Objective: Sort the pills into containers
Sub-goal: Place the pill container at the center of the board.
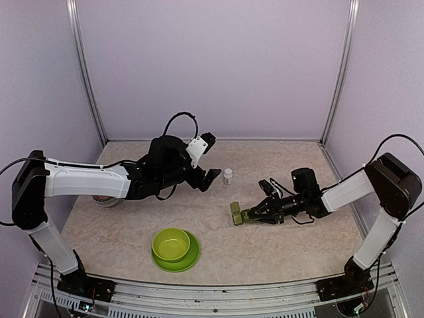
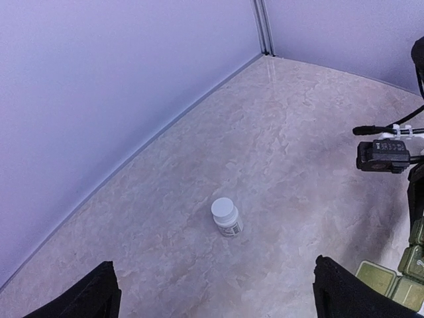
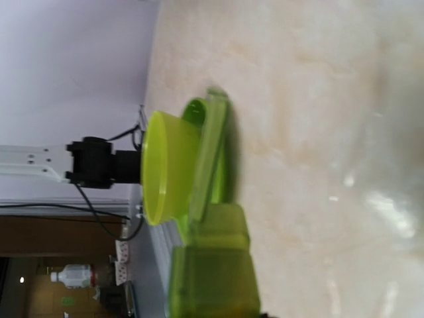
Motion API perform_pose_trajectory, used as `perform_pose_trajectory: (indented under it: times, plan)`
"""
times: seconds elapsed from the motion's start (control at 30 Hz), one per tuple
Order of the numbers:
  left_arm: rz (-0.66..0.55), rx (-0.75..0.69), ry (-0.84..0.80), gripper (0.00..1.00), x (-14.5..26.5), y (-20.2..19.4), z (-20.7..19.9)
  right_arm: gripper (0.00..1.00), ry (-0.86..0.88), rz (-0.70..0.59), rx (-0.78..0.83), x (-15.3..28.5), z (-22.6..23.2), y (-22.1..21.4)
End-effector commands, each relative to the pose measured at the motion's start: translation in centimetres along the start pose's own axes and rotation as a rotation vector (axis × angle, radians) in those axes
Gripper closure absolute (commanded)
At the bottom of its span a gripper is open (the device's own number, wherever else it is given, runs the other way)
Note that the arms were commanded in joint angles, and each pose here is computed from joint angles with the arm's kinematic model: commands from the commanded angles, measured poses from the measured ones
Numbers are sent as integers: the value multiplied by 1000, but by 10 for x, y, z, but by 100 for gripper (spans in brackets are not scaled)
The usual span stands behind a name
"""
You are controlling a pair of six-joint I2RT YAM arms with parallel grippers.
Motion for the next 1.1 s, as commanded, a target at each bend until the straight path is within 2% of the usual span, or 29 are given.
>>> perform_pose_trajectory:
  times: [0.0,0.33,0.5,0.73,1.07]
  plan:
    - [-29,54,14,1,13,4,2,82,-31,21,-10,-9,-16,5]
    - [4,50,8,1,20,-10,-9,77,-77,32,-73,-22,-47,25]
    - [5,54,5,1,21,-11,-11,65,-126,14,-86,-19,-57,32]
    - [0,56,1,1,18,-10,-13,55,-186,-8,-83,-10,-66,38]
    - [2,58,-11,1,16,-11,-17,34,-331,-107,-50,22,-71,58]
Point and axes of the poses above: each gripper's point midway between its finger pads, its own x axis back along the fingers, its own z axis along the line the jaws close on, y = z × x, the point moved 2 cm from there along x, back along the fingers, and after that the axes turned 15 degrees about -x, right-handed, at the moved point
